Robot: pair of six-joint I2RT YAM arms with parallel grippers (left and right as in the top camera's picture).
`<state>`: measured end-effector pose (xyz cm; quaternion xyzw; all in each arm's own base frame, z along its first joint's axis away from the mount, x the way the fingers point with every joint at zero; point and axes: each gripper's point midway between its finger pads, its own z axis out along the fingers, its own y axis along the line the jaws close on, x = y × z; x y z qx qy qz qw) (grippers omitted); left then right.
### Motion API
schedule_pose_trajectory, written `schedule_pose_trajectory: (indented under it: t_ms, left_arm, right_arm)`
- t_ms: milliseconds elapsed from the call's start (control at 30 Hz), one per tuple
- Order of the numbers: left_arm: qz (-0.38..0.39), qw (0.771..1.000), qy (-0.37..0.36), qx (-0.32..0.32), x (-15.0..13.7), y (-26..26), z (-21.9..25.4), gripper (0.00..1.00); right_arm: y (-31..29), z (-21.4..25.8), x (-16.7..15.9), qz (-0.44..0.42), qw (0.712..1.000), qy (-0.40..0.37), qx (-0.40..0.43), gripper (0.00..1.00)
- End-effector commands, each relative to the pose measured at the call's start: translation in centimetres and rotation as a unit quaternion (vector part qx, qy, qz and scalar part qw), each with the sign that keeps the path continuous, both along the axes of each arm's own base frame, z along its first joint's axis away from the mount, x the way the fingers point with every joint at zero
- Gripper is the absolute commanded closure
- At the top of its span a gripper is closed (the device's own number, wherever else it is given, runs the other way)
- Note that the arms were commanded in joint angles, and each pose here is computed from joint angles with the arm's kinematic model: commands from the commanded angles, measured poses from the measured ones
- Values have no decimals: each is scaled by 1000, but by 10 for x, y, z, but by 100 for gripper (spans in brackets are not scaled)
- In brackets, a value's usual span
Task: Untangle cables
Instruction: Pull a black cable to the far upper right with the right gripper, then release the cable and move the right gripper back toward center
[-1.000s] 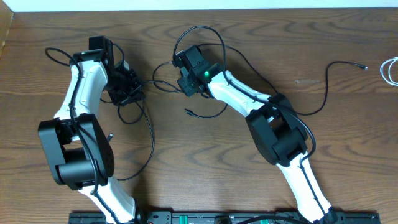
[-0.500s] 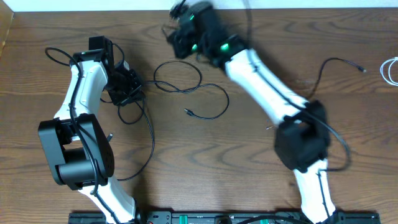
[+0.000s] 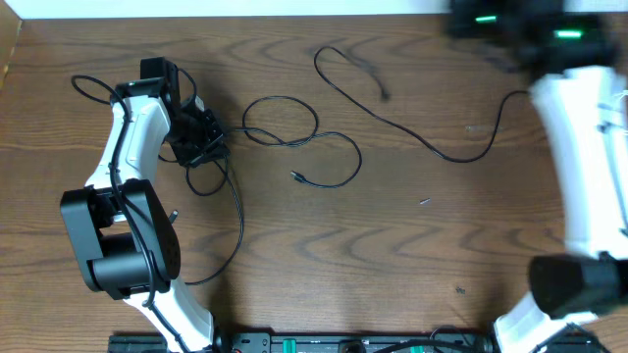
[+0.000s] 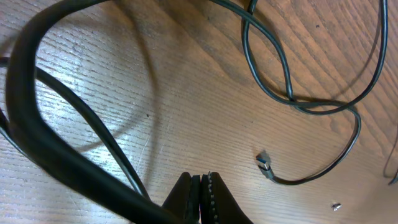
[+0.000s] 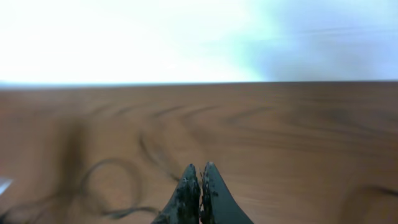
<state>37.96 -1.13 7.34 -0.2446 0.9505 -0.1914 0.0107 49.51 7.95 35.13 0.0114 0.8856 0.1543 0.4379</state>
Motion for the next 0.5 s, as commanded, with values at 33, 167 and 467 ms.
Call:
schedule_pose_trajectory:
  t_ms: [33,167,467]
  left_arm:
    - [-2,1000,9,4,-2,1,-7,93]
    - [-2,1000,9,4,-2,1,-7,93]
    - [-2,1000,7,4,-2,1,-7,93]
  right_arm:
    - [-114,67,-46,-123,991,-59,-11,99]
    - [-177,88,-90,-201,977,-68,-17,99]
    - [-121,-1,-89,-17,995,80,-62,76]
